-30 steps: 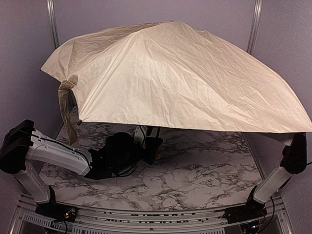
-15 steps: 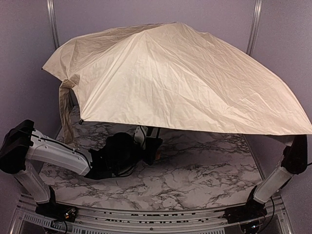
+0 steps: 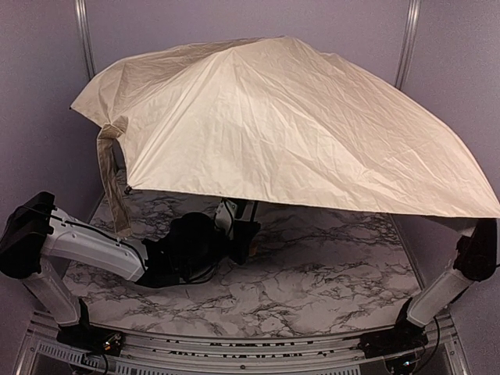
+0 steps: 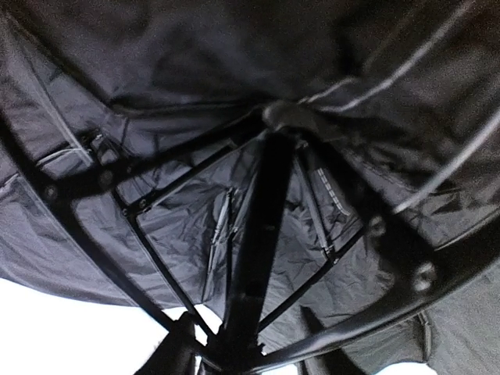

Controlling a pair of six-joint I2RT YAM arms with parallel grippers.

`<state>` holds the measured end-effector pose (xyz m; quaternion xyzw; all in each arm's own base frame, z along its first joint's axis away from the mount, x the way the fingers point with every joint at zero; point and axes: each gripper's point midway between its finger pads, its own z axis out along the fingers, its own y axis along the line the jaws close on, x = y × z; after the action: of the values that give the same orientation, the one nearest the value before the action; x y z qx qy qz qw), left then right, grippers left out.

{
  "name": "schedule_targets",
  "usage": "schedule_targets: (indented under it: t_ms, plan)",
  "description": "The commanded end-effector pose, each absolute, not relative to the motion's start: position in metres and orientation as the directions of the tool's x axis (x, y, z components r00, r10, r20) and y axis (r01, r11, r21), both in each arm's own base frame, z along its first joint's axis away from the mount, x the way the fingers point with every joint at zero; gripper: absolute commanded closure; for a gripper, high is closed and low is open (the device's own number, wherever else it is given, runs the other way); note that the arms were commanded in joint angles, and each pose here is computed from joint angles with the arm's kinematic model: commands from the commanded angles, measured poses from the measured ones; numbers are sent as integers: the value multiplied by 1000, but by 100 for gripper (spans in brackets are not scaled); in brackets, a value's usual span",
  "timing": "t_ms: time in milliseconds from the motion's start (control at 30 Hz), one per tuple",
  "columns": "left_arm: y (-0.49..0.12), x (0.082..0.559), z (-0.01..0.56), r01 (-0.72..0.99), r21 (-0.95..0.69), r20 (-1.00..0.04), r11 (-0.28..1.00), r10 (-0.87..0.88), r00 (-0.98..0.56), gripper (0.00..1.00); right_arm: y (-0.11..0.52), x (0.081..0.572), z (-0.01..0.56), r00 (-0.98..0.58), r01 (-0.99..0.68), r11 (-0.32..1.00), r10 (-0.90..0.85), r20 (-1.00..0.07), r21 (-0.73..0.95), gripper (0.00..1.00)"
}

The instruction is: Put away the umbrella

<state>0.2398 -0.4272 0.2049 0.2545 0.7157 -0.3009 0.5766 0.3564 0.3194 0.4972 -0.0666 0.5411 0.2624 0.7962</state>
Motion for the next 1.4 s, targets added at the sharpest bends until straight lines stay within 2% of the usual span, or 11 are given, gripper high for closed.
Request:
schedule_targets:
  t_ms: [0, 67, 133, 333, 567, 767, 1367]
  plan:
    - [-430, 241, 244, 711, -163, -986, 684, -82, -147, 100, 310, 348, 512, 299, -484, 855, 359, -884, 184, 66]
    - [-430, 241, 246, 713, -163, -986, 682, -87, -143, 100, 313, 349, 509, 290, -492, 853, 350, -891, 175, 78]
    - [-428, 241, 249, 716, -161, -987, 680, -88, -138, 100, 320, 350, 502, 260, -516, 842, 328, -908, 156, 86]
    - [-406, 246, 287, 736, -168, -983, 655, -164, -78, 100, 373, 346, 448, 94, -680, 728, 204, -974, 86, 90]
    - [-383, 246, 339, 716, -100, -975, 691, -211, 67, 100, 419, 328, 353, -93, -769, 628, 75, -993, 119, 90]
    - [-372, 249, 357, 678, -49, -967, 734, -205, 152, 100, 454, 303, 291, -231, -829, 526, -15, -973, 189, 90]
    - [-353, 247, 376, 630, -11, -939, 777, -224, 260, 100, 464, 287, 208, -370, -806, 536, -127, -920, 250, 87]
